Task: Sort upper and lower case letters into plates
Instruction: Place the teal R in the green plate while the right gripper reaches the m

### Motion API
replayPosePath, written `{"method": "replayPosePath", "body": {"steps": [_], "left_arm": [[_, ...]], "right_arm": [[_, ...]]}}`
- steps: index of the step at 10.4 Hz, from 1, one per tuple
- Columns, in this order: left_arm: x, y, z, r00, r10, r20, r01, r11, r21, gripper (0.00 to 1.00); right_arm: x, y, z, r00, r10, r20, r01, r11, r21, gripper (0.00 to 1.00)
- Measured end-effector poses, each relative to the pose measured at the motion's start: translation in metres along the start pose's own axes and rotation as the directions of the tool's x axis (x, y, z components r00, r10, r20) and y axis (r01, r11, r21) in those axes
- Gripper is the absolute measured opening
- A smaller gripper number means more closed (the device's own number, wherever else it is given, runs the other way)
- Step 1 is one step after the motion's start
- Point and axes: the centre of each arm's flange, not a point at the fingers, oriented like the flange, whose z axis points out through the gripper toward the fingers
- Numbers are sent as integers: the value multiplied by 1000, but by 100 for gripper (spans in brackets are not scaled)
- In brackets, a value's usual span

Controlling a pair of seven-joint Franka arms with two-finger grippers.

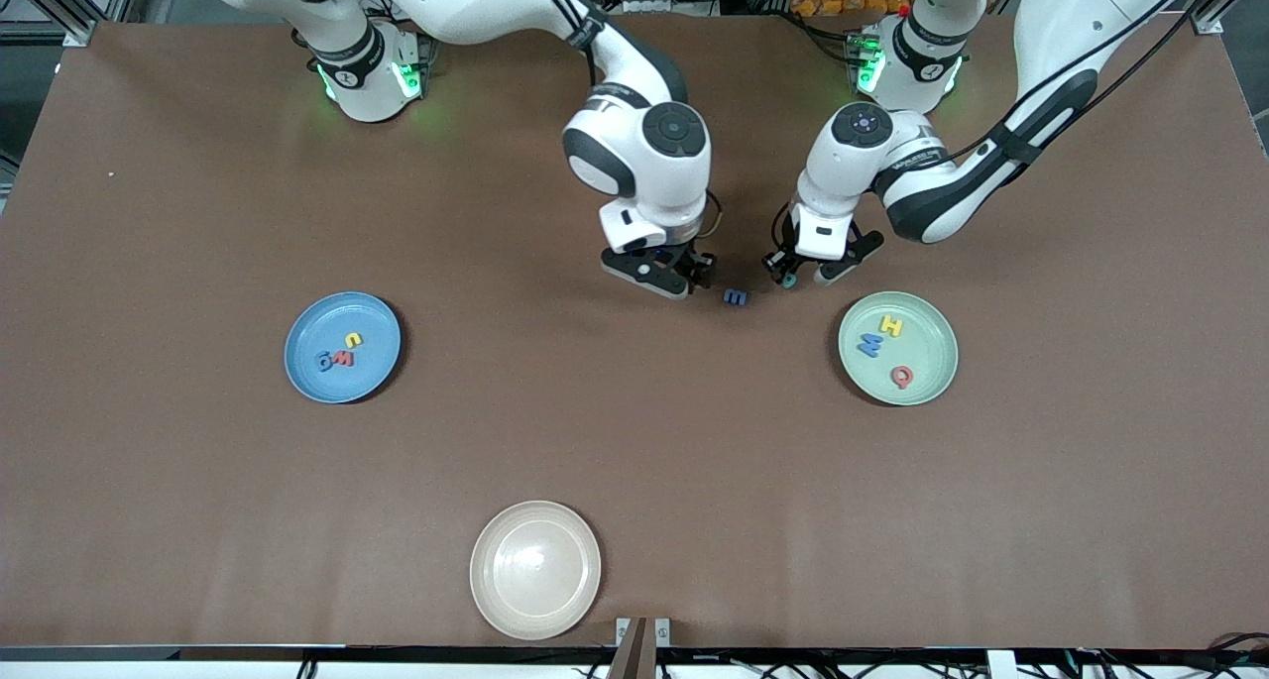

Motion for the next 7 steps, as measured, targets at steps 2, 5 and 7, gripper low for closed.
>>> {"method": "replayPosePath", "body": {"steps": [2, 5, 7], "left_arm": [[25, 5, -17, 1000, 18, 21, -19, 999, 34, 29], [97, -22, -39, 995, 96, 30, -98, 993, 65, 29], [142, -51, -42, 987, 159, 27, -160, 985, 70, 29]], "right_arm": [[-23, -16, 9, 999, 34, -9, -33, 999, 17, 93], [-42, -39, 24, 998, 32, -50, -30, 998, 48, 91], [-49, -47, 37, 996, -9, -84, 15, 997, 71, 89]]}}
